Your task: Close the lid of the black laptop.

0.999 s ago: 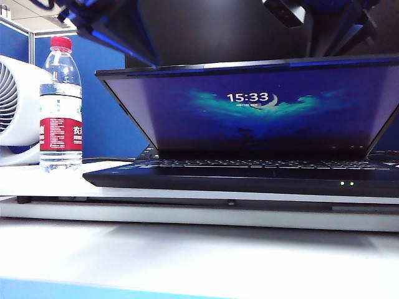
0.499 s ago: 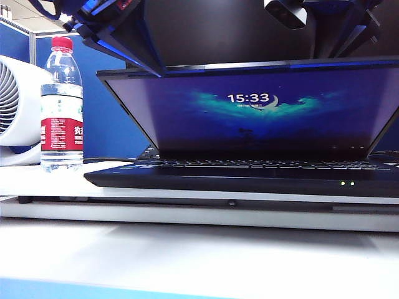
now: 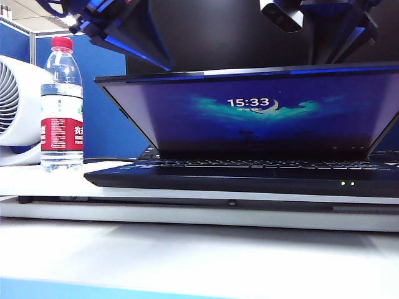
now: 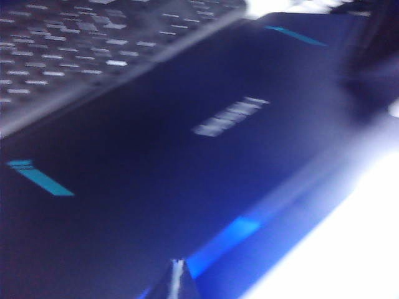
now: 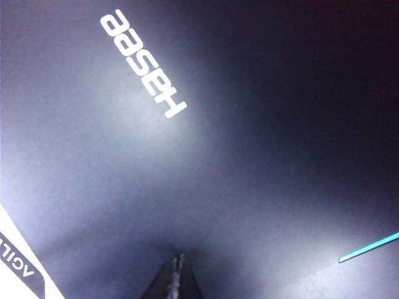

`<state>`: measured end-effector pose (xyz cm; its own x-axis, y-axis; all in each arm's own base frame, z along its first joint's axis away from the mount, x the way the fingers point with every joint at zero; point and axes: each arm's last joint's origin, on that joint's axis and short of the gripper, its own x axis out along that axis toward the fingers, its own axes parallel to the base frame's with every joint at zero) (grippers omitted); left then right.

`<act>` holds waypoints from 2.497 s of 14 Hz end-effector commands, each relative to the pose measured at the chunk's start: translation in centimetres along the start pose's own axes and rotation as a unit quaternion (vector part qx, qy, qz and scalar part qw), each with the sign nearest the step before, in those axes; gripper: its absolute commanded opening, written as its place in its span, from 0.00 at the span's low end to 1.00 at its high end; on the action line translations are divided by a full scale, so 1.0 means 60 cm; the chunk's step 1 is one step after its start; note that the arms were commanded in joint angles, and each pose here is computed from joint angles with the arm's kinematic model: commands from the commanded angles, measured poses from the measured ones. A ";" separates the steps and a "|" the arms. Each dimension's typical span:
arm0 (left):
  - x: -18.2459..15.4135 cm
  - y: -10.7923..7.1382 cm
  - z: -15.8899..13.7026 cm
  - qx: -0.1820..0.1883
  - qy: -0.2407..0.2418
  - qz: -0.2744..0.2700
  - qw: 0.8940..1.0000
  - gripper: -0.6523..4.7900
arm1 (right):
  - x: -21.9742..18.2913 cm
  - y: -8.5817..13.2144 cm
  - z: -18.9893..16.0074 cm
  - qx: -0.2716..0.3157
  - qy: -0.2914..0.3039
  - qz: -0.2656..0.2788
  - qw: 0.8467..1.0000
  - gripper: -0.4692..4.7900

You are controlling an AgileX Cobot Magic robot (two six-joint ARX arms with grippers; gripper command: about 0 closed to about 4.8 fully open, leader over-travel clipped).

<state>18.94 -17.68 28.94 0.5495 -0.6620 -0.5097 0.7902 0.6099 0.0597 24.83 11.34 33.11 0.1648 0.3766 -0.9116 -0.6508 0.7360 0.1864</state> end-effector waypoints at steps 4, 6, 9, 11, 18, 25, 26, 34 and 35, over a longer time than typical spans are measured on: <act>-0.007 0.003 0.003 0.007 0.000 0.041 0.999 0.11 | 0.000 0.002 0.001 0.006 -0.001 0.002 1.000 0.09; -0.007 0.004 0.008 0.016 -0.014 0.045 0.999 0.11 | 0.003 0.001 -0.001 0.007 0.003 0.003 1.000 0.09; 0.000 0.005 0.007 0.017 -0.012 0.045 0.999 0.11 | 0.019 0.002 -0.008 0.009 0.019 0.008 1.000 0.09; 0.022 0.017 -0.005 0.008 0.014 0.043 0.999 0.11 | 0.033 0.000 -0.014 0.017 0.026 0.010 0.999 0.09; 0.058 0.023 -0.033 0.000 0.076 0.030 0.997 0.11 | 0.040 -0.001 -0.015 0.019 0.025 0.011 0.999 0.09; 0.070 0.023 -0.042 -0.002 0.097 0.026 0.995 0.11 | 0.040 -0.001 -0.016 0.020 0.028 0.012 0.999 0.09; 0.070 0.023 -0.042 -0.003 0.097 0.026 0.995 0.11 | 0.040 -0.001 -0.016 0.020 0.028 0.012 0.999 0.09; -0.022 0.022 0.033 -0.031 -0.101 0.063 0.992 0.11 | -0.052 0.029 -0.015 -0.031 -0.169 0.008 0.985 0.09; -0.056 0.021 0.049 -0.042 -0.150 0.086 0.984 0.11 | -0.076 0.038 -0.020 -0.045 -0.210 0.000 0.977 0.09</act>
<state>19.35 -16.51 31.77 0.6954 -0.6480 -0.3105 0.6948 0.7167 0.0603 22.20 10.79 35.87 0.3798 0.5519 -0.7424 -0.6937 0.7008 0.1660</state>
